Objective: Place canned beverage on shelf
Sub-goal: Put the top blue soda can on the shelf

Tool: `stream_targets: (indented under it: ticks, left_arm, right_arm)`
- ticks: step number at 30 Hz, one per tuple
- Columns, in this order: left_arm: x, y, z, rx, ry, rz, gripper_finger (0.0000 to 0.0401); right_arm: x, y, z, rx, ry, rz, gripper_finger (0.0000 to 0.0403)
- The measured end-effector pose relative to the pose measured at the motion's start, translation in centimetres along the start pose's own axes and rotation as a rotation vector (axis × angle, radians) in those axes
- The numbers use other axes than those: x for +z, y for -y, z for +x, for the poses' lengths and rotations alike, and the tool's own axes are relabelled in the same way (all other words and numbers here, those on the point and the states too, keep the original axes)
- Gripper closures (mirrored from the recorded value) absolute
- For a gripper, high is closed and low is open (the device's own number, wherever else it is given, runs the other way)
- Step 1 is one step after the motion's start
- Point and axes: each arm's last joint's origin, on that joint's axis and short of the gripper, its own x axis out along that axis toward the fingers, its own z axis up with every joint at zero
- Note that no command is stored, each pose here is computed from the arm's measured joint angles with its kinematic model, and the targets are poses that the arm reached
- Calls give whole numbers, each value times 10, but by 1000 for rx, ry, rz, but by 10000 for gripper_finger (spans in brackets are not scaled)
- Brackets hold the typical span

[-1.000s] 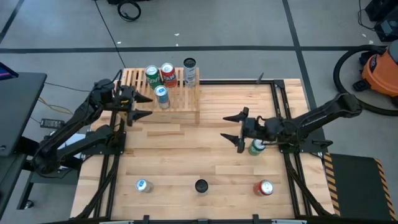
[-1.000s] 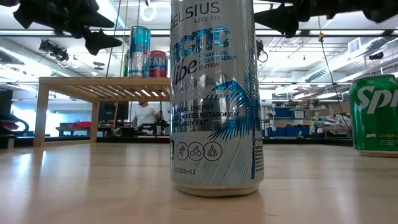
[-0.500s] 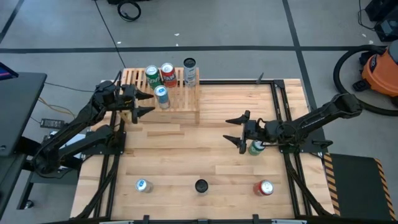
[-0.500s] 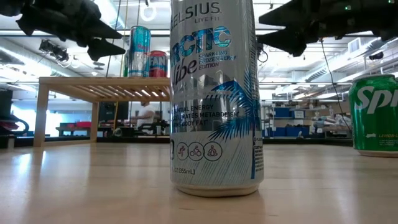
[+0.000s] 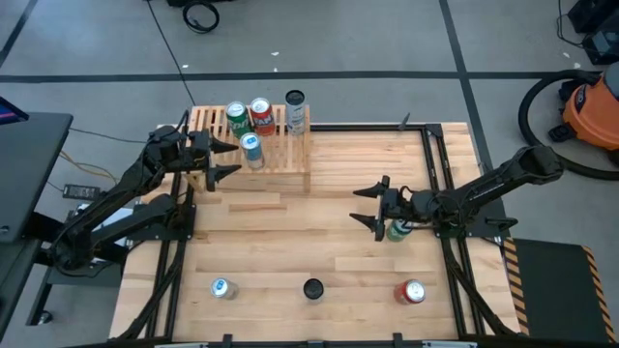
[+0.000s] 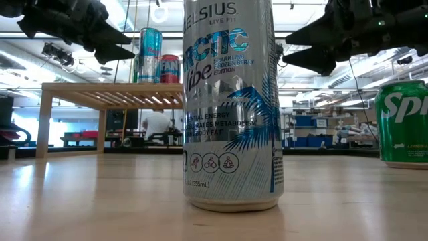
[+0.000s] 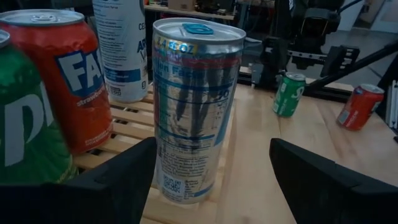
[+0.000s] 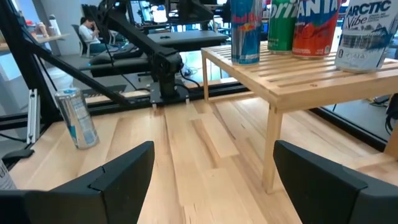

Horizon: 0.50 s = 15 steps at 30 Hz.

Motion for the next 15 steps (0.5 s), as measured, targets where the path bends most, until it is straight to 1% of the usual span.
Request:
stream_targets:
  ticks: [15]
  left_arm:
    - [1, 1, 1, -9, 7, 14, 87]
  right_arm:
    - [0, 0, 0, 0, 0, -3, 64]
